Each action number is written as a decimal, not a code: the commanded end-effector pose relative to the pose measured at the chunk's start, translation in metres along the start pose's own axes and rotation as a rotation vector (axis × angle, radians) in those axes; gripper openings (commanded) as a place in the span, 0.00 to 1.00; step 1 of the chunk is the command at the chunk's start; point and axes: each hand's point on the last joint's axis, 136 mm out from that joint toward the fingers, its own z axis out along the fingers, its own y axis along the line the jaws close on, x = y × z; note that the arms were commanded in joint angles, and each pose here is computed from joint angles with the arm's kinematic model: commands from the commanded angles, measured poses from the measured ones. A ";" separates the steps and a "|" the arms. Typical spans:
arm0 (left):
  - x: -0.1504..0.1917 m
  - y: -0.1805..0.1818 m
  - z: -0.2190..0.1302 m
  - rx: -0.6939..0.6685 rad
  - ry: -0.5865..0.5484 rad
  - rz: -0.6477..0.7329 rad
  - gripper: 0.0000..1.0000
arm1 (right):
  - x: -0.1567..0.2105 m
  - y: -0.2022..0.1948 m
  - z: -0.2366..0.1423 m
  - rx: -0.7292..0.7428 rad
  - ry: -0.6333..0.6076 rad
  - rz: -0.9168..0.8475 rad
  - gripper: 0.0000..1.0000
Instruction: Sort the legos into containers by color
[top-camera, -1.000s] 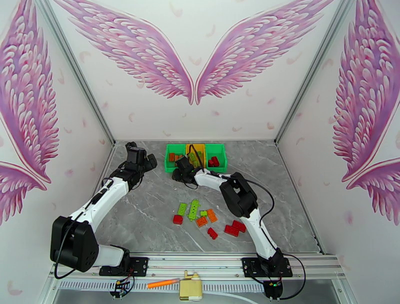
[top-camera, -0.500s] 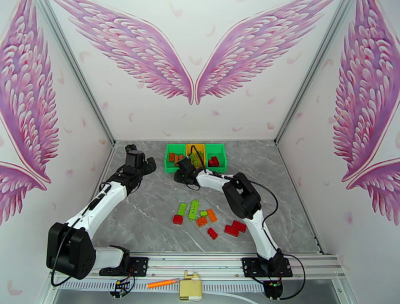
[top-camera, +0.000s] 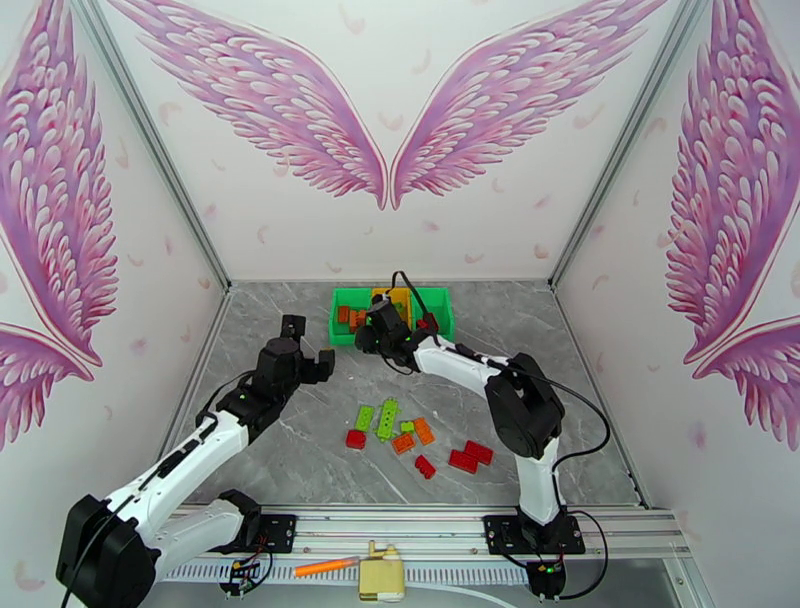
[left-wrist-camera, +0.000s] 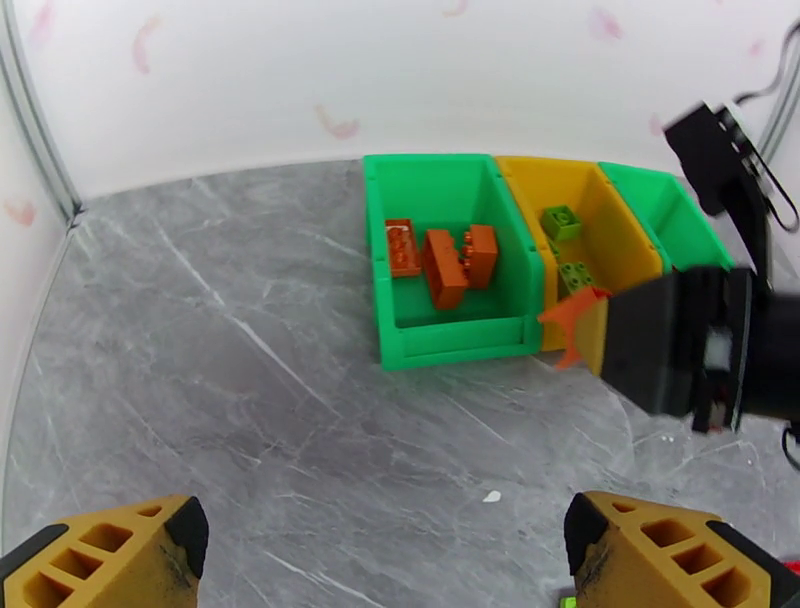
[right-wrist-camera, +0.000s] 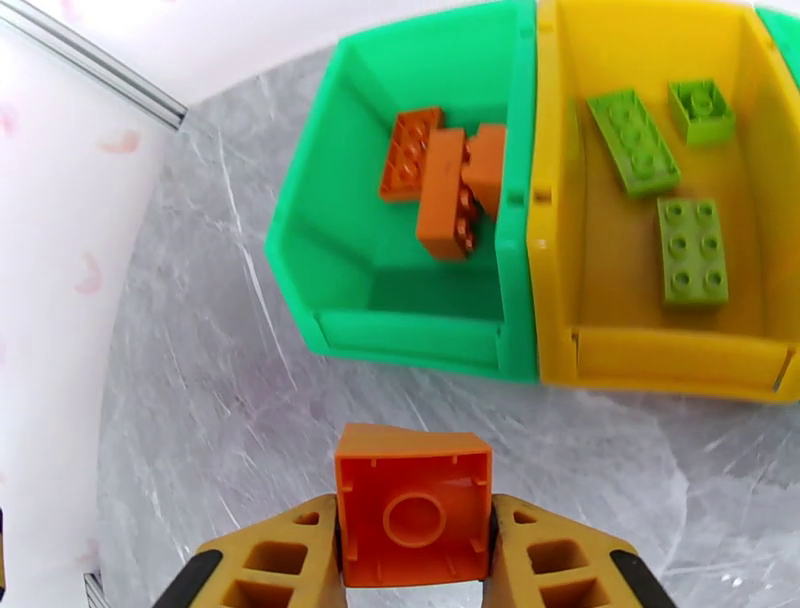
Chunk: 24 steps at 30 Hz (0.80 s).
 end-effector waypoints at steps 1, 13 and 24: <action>-0.007 -0.014 -0.010 0.068 -0.056 0.042 0.99 | -0.033 0.001 0.009 0.016 -0.062 -0.071 0.33; -0.006 -0.020 -0.016 0.099 -0.073 0.050 0.99 | -0.082 0.004 0.066 0.024 -0.112 -0.190 0.34; -0.006 -0.020 -0.014 0.098 -0.073 0.063 0.99 | -0.051 0.016 0.094 -0.097 -0.005 -0.264 0.36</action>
